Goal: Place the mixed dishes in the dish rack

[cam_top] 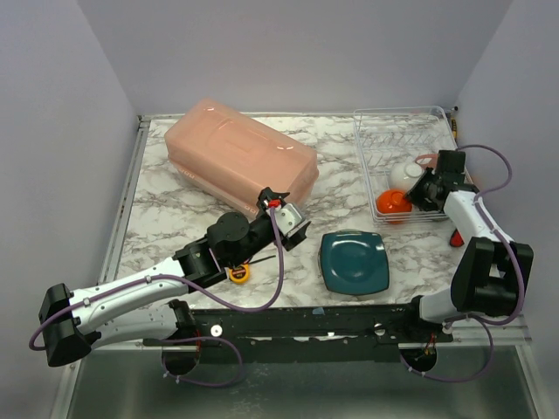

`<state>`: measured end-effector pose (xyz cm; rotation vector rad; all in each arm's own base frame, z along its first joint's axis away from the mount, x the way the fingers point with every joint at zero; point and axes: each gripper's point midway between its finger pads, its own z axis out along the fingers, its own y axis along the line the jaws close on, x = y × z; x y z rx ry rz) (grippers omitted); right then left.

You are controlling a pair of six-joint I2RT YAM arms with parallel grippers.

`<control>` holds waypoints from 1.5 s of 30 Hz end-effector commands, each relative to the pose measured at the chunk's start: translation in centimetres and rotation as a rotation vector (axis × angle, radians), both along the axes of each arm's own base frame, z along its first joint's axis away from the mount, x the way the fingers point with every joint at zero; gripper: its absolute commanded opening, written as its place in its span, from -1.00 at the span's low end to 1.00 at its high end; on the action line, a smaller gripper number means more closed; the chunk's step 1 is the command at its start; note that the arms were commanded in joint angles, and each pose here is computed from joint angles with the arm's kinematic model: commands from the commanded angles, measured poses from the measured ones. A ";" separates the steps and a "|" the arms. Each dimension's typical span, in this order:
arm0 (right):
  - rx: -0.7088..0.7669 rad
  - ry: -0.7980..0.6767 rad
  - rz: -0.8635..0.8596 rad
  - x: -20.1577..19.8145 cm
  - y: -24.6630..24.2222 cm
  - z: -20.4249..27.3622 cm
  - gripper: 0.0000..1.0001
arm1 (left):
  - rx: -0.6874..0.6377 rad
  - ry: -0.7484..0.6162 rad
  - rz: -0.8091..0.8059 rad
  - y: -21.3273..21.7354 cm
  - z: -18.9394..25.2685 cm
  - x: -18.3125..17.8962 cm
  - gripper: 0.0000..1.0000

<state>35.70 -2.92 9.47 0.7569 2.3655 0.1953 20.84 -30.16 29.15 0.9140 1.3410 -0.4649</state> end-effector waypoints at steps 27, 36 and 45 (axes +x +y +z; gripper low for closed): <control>0.061 -0.154 0.115 -2.6 2.4 8.2 0.40 | -0.013 0.013 -0.032 -0.8 0.8 -0.5 0.60; 0.146 -0.279 0.531 -5.5 17.0 11.4 0.60 | -0.009 0.023 -0.025 -0.9 0.6 -0.4 0.60; 0.179 -0.267 0.613 -9.8 19.0 11.1 0.62 | -0.044 0.094 -0.026 -1.8 0.8 -0.5 0.59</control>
